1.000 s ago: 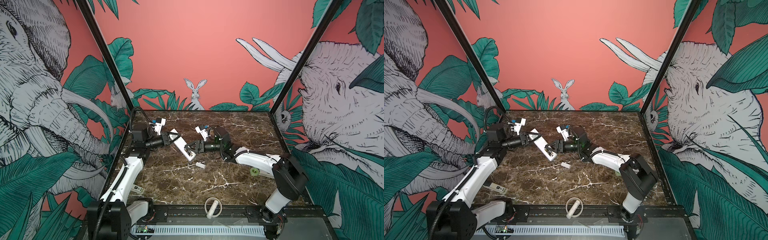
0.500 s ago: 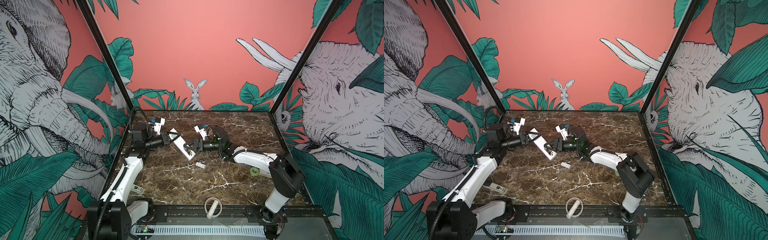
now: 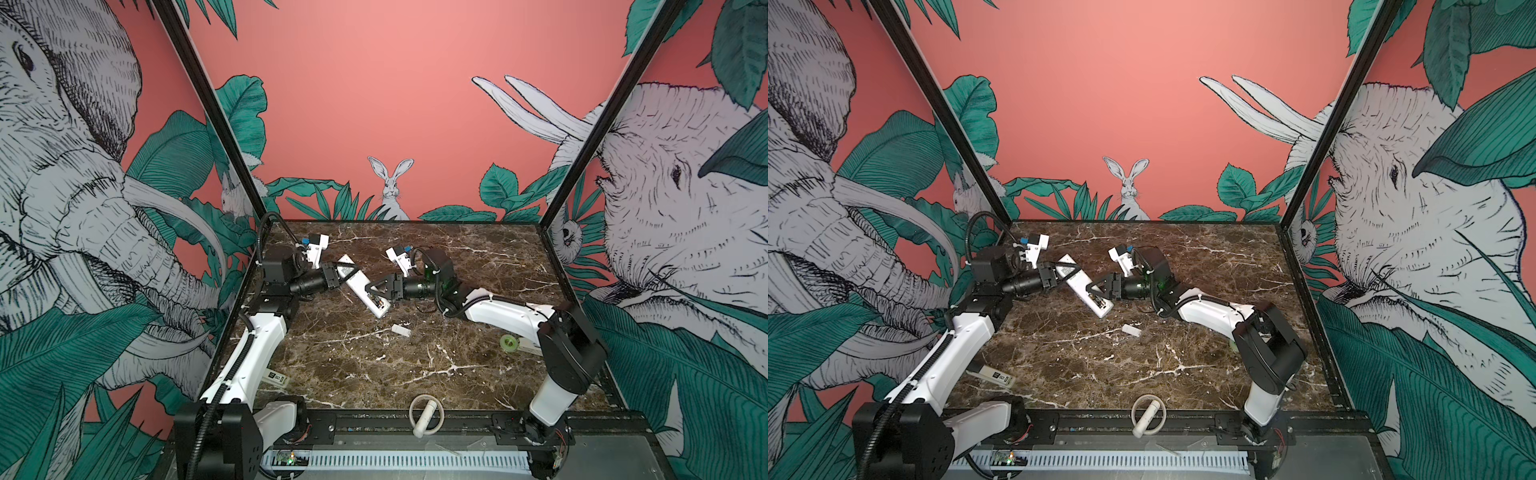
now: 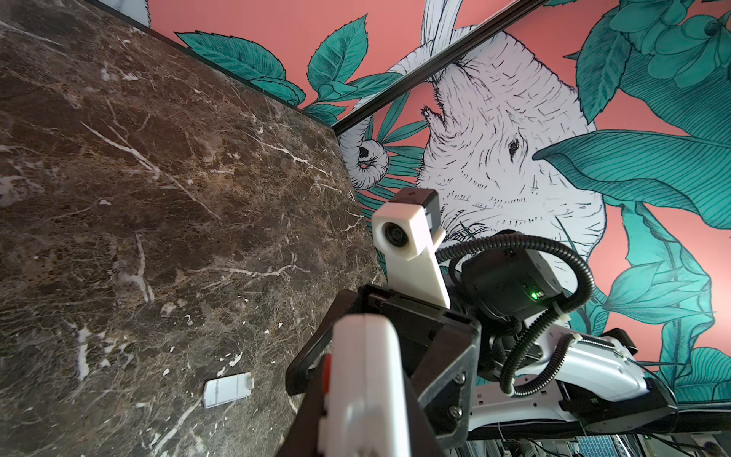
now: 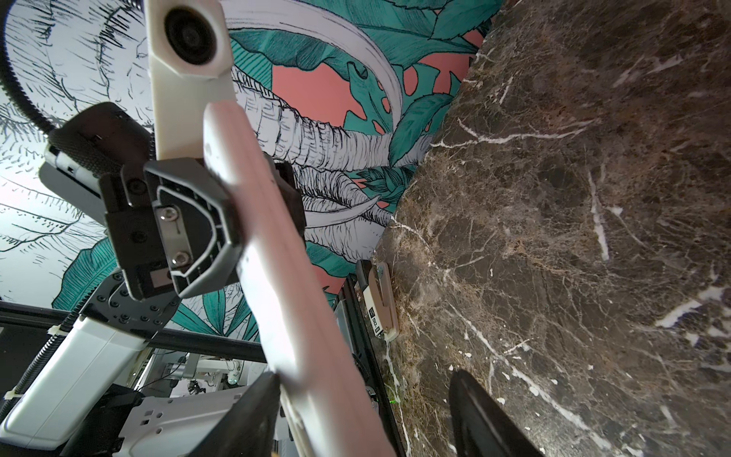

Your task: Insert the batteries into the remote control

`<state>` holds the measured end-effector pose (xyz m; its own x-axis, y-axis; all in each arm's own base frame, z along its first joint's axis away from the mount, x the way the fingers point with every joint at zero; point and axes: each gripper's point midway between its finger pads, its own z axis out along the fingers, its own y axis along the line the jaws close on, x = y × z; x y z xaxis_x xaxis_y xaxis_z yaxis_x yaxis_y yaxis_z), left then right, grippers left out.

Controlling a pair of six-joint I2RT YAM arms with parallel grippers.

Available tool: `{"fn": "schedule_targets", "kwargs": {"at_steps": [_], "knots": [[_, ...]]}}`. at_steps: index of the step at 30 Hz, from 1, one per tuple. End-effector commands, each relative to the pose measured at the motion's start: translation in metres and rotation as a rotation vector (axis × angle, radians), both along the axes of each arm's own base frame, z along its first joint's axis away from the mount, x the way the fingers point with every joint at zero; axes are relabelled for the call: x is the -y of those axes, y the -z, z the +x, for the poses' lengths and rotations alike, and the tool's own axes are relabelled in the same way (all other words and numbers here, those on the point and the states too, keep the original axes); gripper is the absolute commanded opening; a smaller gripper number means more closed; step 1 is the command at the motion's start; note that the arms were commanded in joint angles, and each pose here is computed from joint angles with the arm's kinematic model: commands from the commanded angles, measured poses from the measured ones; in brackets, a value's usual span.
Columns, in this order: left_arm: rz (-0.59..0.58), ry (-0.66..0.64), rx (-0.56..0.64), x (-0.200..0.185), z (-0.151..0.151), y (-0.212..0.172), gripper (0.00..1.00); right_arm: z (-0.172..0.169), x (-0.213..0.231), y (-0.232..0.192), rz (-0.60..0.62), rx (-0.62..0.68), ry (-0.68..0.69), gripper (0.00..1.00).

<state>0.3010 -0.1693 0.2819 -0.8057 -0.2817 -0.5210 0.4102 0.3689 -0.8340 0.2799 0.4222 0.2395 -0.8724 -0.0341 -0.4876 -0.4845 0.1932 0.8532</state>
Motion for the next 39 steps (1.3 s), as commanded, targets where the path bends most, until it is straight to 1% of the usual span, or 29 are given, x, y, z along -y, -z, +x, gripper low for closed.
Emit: {"fn": "schedule_targets", "kwargs": {"at_steps": [1,6,12,17,29,36,39], "knots": [[-0.037,0.098,0.004,0.010,-0.020,-0.008,0.00,0.020,-0.002,-0.030,0.064,0.096,0.061,0.67],[-0.035,0.098,-0.013,0.011,-0.019,-0.002,0.00,0.017,0.002,-0.045,0.090,0.124,0.054,0.67],[-0.036,0.092,-0.008,0.010,-0.018,-0.006,0.00,0.009,0.007,-0.031,0.053,0.093,0.040,0.67],[-0.022,0.073,-0.014,0.009,-0.016,-0.001,0.00,-0.004,0.008,-0.032,0.097,0.060,0.011,0.68],[-0.018,0.054,-0.024,0.007,-0.013,0.003,0.00,-0.028,0.007,-0.030,0.120,0.022,-0.029,0.68],[-0.019,0.047,-0.019,0.007,-0.012,0.000,0.00,-0.032,0.005,-0.021,0.099,0.013,-0.036,0.68],[-0.019,0.046,-0.017,0.007,-0.011,-0.001,0.00,-0.032,0.005,-0.016,0.088,0.009,-0.035,0.67]]}}
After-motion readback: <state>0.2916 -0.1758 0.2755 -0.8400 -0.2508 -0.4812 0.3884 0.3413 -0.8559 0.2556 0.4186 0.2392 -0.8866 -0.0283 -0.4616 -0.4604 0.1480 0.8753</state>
